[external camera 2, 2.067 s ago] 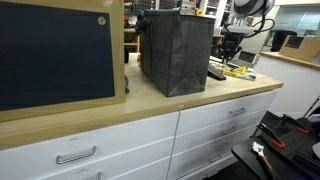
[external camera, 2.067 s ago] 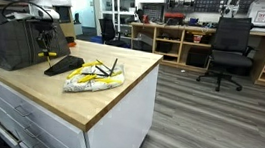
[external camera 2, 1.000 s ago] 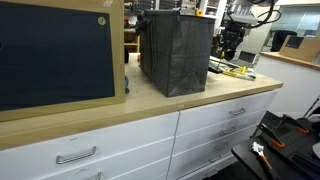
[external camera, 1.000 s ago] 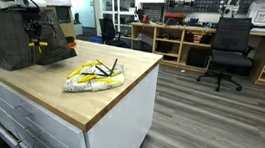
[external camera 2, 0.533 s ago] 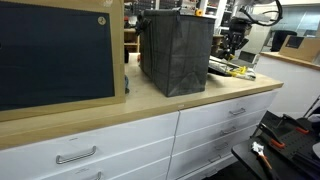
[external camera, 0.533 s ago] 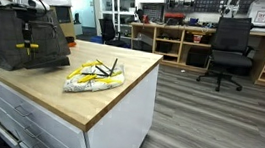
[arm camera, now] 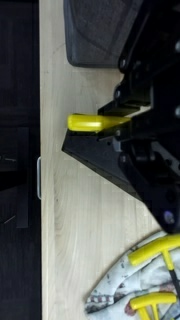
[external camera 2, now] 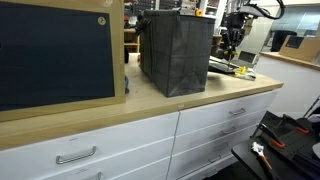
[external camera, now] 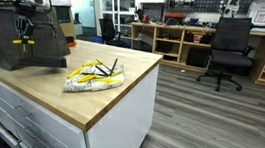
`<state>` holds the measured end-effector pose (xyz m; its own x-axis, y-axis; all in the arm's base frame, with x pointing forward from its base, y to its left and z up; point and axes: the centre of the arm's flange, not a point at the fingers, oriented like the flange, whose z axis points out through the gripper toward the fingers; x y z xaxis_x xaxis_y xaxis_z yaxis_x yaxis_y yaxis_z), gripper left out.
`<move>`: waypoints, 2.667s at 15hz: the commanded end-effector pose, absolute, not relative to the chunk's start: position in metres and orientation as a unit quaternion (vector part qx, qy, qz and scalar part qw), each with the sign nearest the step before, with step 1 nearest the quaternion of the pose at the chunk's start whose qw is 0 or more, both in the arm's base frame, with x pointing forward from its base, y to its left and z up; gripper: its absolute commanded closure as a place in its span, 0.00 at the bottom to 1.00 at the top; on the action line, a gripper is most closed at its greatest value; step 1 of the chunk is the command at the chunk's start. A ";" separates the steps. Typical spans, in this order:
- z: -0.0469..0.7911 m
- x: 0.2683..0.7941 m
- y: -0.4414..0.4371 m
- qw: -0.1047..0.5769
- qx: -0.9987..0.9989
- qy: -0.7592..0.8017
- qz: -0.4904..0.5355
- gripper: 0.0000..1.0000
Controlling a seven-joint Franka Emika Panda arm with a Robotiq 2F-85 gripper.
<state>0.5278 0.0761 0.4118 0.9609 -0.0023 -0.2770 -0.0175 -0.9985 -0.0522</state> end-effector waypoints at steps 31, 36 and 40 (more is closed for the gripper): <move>0.455 0.547 0.130 0.004 -0.846 -0.492 0.204 0.96; 0.465 0.565 0.065 0.017 -0.909 -0.385 0.156 0.96; 0.451 0.575 0.043 0.038 -0.949 -0.292 0.112 0.96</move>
